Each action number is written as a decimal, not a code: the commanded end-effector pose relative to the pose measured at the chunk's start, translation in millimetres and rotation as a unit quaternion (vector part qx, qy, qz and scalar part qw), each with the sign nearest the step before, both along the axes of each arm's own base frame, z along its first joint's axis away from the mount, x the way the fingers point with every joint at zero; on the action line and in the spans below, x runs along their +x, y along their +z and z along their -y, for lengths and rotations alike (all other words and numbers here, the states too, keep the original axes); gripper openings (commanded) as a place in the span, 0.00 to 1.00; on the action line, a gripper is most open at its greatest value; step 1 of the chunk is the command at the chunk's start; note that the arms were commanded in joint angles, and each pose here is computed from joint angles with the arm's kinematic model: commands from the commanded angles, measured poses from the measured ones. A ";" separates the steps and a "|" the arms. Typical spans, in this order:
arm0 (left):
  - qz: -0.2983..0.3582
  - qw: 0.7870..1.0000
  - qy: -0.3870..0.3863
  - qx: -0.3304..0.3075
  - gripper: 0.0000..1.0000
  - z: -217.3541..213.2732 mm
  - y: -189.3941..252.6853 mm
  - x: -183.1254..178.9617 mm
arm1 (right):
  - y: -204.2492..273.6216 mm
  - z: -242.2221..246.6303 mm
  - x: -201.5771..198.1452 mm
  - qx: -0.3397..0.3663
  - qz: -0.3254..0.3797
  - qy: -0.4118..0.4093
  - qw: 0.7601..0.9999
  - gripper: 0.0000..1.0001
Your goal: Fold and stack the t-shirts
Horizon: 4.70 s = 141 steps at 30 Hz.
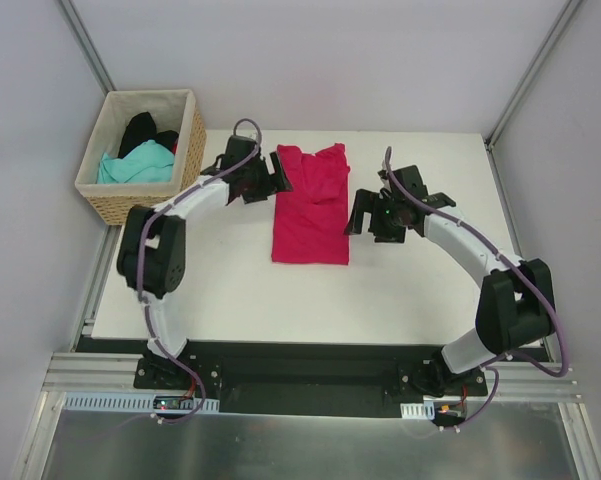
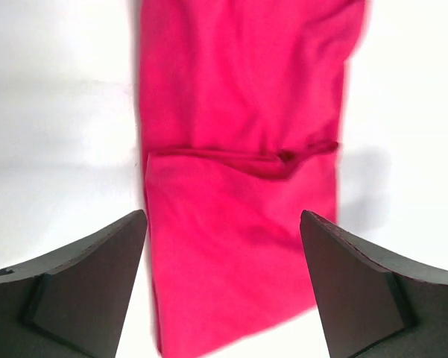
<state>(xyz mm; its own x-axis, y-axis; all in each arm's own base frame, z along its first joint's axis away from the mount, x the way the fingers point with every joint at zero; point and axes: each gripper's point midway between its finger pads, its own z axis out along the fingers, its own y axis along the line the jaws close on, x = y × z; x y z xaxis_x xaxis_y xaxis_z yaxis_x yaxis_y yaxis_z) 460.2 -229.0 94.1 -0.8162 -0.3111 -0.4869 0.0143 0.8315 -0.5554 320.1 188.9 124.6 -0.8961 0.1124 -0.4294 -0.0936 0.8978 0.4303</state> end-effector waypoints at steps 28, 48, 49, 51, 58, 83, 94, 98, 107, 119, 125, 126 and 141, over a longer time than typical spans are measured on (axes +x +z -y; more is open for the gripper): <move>-0.170 0.985 -0.002 -0.035 0.48 -16.8 -55.0 -165.5 | -89.7 -31.0 -27.3 0.026 -0.106 -0.017 0.994 0.68; -0.180 0.984 -0.006 0.012 0.15 -17.7 -87.5 -156.5 | -110.0 -28.8 -26.5 0.007 -0.118 -0.019 0.993 0.11; -0.181 0.983 -0.004 0.016 0.06 -19.3 -89.5 -157.8 | -109.8 -28.8 -25.4 0.006 -0.117 -0.019 0.993 0.06; -0.183 0.983 -0.005 0.021 0.00 -21.2 -92.1 -161.4 | -111.5 -28.7 -25.0 0.005 -0.118 -0.020 0.993 0.00; -0.204 0.978 -0.008 0.050 0.00 -35.5 -98.4 -191.6 | -115.5 -15.8 -49.1 -0.009 -0.127 -0.008 0.992 0.01; -0.131 0.990 0.011 0.044 0.00 -49.6 18.7 -272.1 | -10.3 -1.8 -141.6 0.024 -0.017 -0.019 0.999 0.00; -0.013 0.997 0.037 0.071 0.00 -45.9 80.8 -166.6 | 51.8 1.9 -53.6 -0.019 0.103 -0.049 0.993 0.00; 0.004 0.996 0.032 0.079 0.00 -37.2 83.7 -135.9 | 62.7 -5.0 -17.9 -0.018 0.126 -0.039 0.991 0.00; 0.014 0.994 0.049 0.098 0.00 -38.4 72.8 -78.0 | 49.3 -19.4 39.6 0.003 0.103 -0.019 0.995 0.00; 0.017 0.993 0.056 0.098 0.00 -30.1 50.8 -23.9 | 22.3 -28.8 89.5 0.009 0.079 -0.003 0.997 0.00; 0.015 0.993 0.059 0.103 0.00 -30.3 40.4 -1.3 | 2.0 -29.1 109.4 0.006 0.062 0.003 0.998 0.00; 0.019 0.993 0.060 0.102 0.00 -30.3 42.1 3.4 | -0.3 -28.3 112.1 0.007 0.059 0.002 0.998 0.00; 0.008 0.994 0.047 0.098 0.98 -32.1 11.2 59.2 | -11.0 -23.3 162.0 0.004 0.057 0.012 0.998 0.48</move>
<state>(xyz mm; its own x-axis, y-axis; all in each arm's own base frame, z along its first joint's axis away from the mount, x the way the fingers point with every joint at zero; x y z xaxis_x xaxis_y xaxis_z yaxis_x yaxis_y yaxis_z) 490.7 -204.3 80.2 -0.8176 -0.2850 -0.5003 -0.0974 0.9249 -0.3676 458.8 217.3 83.7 -0.8768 0.1165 -0.4666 -0.1090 0.8968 0.4288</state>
